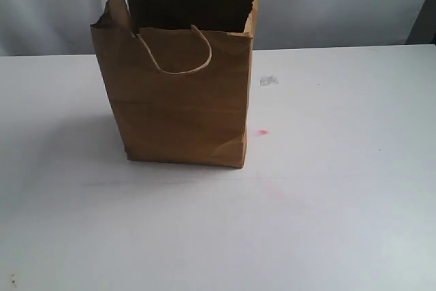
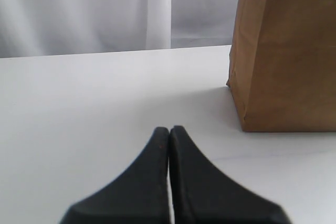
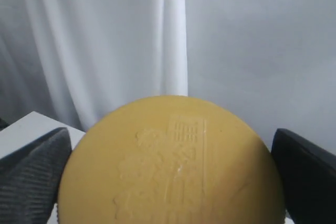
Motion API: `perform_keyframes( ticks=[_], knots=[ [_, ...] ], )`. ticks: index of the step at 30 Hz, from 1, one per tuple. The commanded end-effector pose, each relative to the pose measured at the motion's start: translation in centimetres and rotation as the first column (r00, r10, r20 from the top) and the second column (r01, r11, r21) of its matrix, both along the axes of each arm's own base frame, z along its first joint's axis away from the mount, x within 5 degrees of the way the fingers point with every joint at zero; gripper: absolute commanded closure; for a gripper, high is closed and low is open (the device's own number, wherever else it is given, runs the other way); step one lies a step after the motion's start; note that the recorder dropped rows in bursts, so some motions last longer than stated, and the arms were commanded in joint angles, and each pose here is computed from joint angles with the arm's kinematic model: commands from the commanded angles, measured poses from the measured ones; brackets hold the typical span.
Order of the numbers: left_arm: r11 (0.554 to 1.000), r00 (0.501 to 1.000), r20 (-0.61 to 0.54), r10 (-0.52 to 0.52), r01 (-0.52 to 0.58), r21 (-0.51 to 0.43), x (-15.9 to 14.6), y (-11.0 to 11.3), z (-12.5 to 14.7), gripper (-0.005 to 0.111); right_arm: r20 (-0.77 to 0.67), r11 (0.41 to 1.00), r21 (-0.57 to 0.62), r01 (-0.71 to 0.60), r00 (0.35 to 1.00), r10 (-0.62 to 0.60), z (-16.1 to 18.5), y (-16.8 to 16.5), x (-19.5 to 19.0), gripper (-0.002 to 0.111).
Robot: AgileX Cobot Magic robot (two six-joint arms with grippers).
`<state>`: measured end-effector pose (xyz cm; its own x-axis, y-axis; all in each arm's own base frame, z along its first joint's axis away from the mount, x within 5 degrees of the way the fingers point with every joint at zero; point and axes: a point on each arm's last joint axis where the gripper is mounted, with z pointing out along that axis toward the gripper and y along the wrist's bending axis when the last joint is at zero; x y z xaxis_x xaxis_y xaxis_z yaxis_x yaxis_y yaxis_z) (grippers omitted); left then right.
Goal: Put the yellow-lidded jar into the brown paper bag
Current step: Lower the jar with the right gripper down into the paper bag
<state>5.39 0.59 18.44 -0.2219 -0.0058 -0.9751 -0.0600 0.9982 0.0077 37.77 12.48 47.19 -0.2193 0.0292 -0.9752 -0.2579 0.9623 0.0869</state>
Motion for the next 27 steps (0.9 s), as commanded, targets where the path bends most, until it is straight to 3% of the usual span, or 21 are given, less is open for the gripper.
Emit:
perform_keyframes(
  ticks=[1,12,27],
  knots=[
    [1.000,1.000,0.009,-0.007,0.007,-0.007,0.0,-0.1,0.1,0.106,0.016,1.000,-0.002,-0.016,1.000,0.016,-1.4,1.0,1.6,0.108],
    [1.000,1.000,0.009,-0.007,0.007,-0.007,0.0,-0.1,0.1,0.106,-0.047,0.997,-0.061,-0.044,0.998,0.041,-5.2,3.2,3.9,0.108],
    [1.000,1.000,0.009,-0.007,0.007,-0.007,0.0,-0.1,0.1,0.106,-0.243,0.990,-0.123,-0.076,0.969,0.044,-12.9,5.5,7.1,0.108]
  ],
)
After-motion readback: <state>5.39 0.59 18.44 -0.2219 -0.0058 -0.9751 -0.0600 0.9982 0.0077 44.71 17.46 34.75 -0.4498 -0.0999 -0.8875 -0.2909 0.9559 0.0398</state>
